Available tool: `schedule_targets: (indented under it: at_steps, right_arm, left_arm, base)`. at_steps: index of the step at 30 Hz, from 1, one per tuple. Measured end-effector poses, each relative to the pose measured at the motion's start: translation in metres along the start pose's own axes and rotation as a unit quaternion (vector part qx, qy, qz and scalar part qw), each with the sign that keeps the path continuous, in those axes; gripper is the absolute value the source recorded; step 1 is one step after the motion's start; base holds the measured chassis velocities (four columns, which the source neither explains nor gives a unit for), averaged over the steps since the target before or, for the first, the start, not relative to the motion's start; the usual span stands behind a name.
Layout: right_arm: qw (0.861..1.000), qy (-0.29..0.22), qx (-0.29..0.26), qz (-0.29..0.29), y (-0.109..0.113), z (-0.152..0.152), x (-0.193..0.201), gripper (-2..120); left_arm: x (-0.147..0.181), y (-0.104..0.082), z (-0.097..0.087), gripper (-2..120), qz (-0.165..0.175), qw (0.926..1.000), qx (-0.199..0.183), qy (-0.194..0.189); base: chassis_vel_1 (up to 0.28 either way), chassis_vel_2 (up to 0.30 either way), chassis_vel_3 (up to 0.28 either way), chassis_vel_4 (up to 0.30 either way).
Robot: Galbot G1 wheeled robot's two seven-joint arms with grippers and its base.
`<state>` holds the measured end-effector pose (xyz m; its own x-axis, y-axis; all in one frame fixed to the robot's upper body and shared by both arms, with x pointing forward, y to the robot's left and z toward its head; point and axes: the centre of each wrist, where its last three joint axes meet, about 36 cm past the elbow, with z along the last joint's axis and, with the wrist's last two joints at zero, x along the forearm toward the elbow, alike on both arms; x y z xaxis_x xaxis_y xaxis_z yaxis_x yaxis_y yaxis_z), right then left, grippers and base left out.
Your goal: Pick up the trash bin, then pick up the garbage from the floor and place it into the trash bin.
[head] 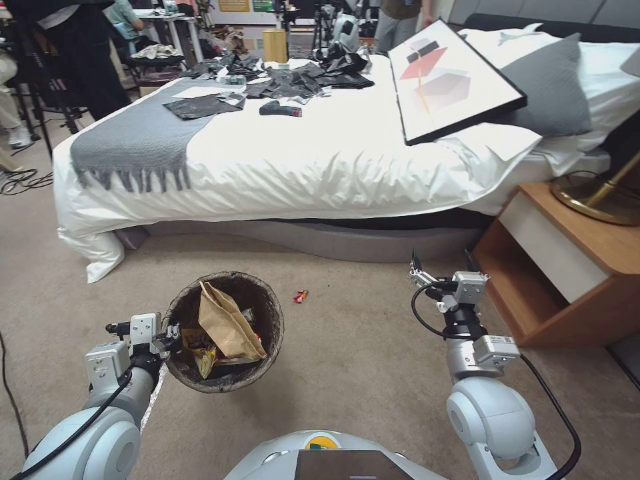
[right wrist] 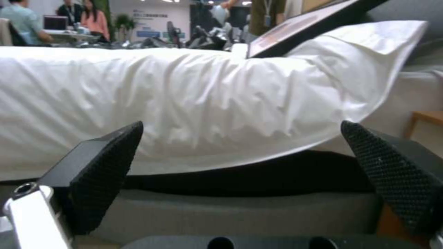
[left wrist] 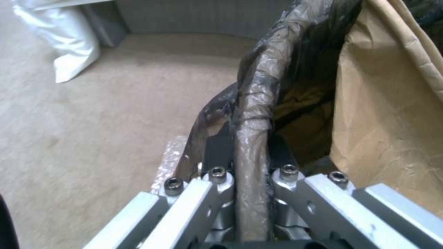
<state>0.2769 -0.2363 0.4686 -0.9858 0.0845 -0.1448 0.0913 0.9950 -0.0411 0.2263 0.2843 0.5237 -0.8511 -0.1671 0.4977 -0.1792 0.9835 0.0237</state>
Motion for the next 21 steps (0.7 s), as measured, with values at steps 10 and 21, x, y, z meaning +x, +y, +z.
schedule_targets:
  at_steps: [10, 21]
  right_arm:
    - [1.0, 0.001, 0.0, 0.0, -0.0004, 0.0019, -0.0017, 100]
    - [1.0, 0.013, -0.002, 0.009, -0.0023, 0.0027, -0.0018, 100]
  left_arm:
    - [-0.0001, 0.0, -0.0003, 3, -0.001, 1.0, -0.001, -0.001]
    - [-0.0004, -0.0001, -0.0009, 3, -0.002, 1.0, -0.002, -0.003]
  base:
    - [0.083, 0.084, 0.081, 0.085]
    - [0.03, 0.03, 0.028, 0.02]
